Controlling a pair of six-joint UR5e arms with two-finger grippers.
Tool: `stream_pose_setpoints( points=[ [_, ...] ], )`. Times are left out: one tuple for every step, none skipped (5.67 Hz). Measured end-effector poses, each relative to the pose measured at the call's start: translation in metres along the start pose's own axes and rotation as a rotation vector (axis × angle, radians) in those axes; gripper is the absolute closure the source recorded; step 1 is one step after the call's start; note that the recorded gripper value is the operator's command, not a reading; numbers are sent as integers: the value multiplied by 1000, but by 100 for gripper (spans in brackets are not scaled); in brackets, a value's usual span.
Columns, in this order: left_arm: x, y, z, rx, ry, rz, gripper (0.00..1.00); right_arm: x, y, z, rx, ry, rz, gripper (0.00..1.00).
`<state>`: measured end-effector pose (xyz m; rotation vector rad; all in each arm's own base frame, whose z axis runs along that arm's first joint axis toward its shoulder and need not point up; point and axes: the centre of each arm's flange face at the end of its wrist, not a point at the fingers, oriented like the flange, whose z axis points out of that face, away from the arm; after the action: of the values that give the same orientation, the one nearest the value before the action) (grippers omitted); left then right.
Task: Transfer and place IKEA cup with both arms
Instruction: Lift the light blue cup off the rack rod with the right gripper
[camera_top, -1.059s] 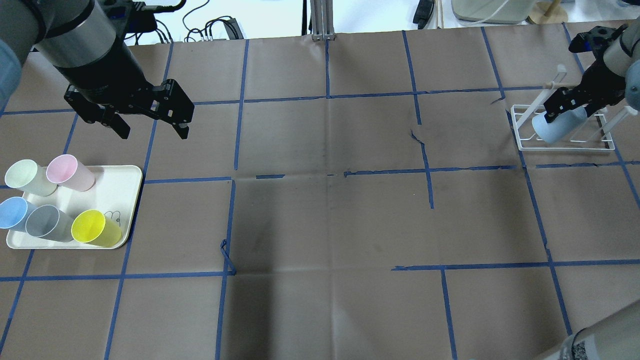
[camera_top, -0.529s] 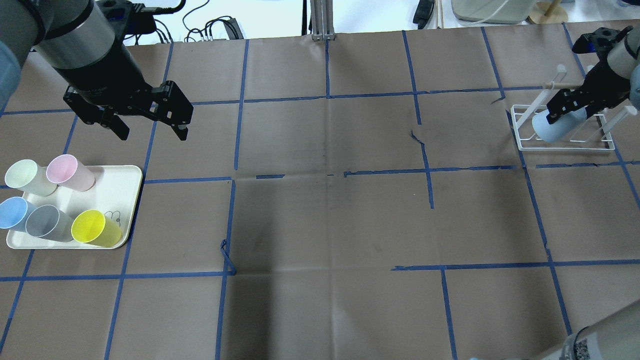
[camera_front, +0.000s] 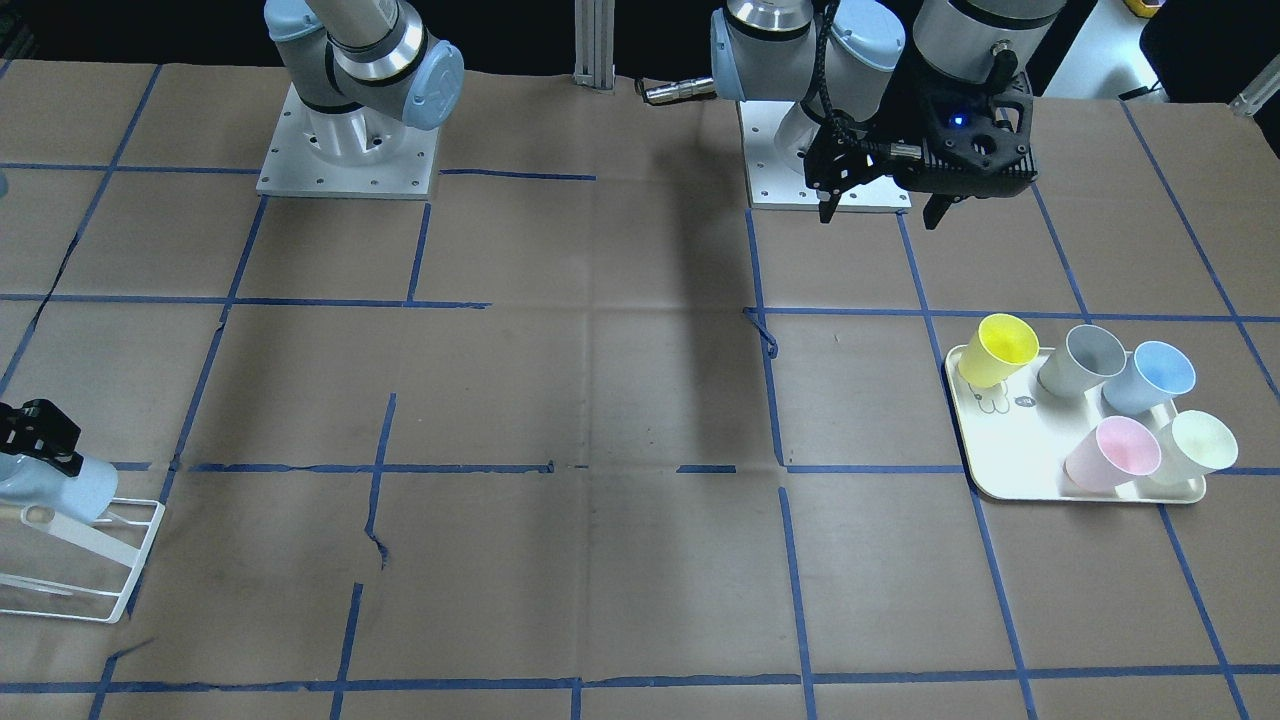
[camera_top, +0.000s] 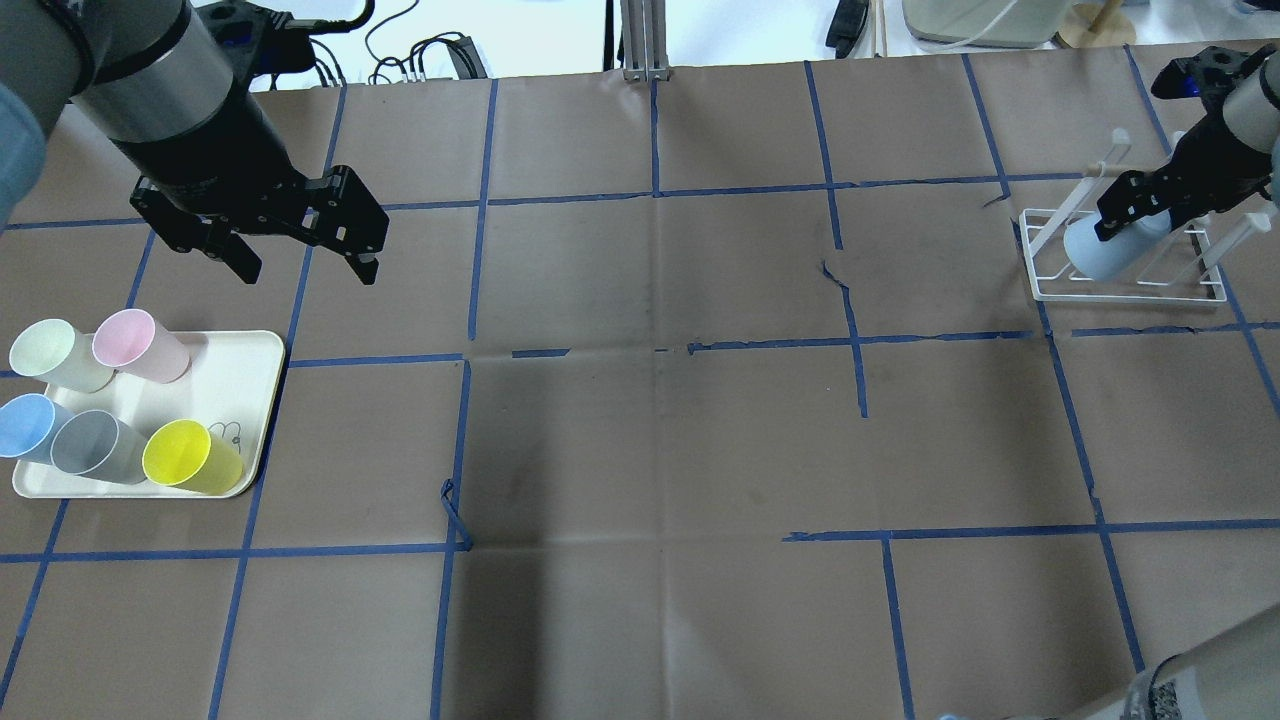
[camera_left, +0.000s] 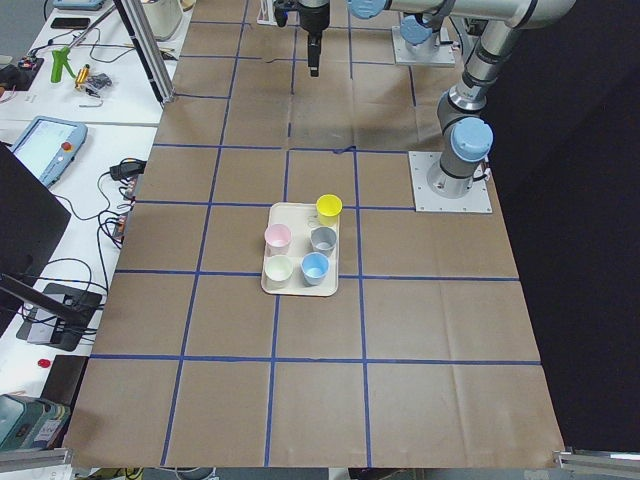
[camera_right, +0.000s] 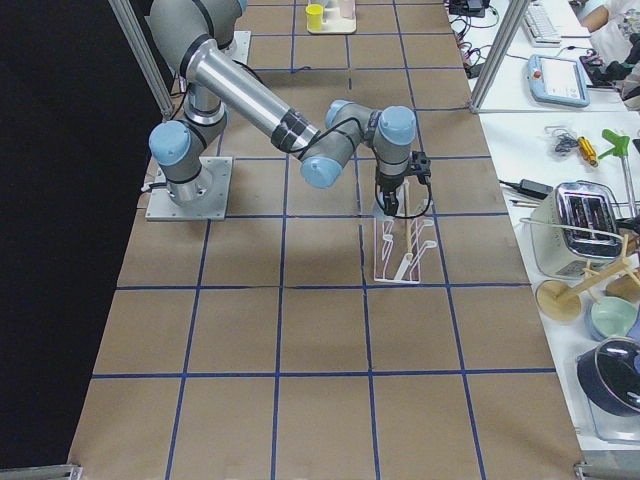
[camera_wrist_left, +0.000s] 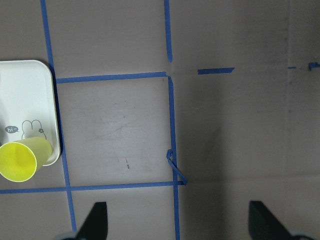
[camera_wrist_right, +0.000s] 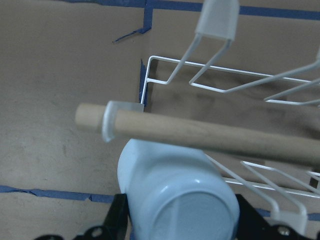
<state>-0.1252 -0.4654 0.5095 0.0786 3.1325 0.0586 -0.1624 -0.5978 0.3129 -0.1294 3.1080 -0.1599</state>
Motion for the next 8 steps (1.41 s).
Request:
stream_pose_setpoints(
  points=[
    [0,0,0,-1,0,1,1,-1,1,-16,11,10,3,60],
    [-1,-1,1,-3,-1,2,1,-5,4,-36,16,16,6,60],
    [-1,-1,2,-3,-1,3,1,-11,10,-60,18,23,7,60],
    [-1,-1,2,-5,0,3,1,-19,19,-92,20,31,7,60],
    [-1,-2,3,-6,1,8,1,-29,28,-131,16,30,4,60],
    [-1,-3,4,-7,4,34,1,-43,36,-170,0,12,-5,59],
    [-2,-3,4,-8,6,71,1,-67,44,-202,-17,-43,-23,60],
    [-7,-3,5,-9,12,115,1,-100,56,-224,-26,-142,-42,60]
  ],
)
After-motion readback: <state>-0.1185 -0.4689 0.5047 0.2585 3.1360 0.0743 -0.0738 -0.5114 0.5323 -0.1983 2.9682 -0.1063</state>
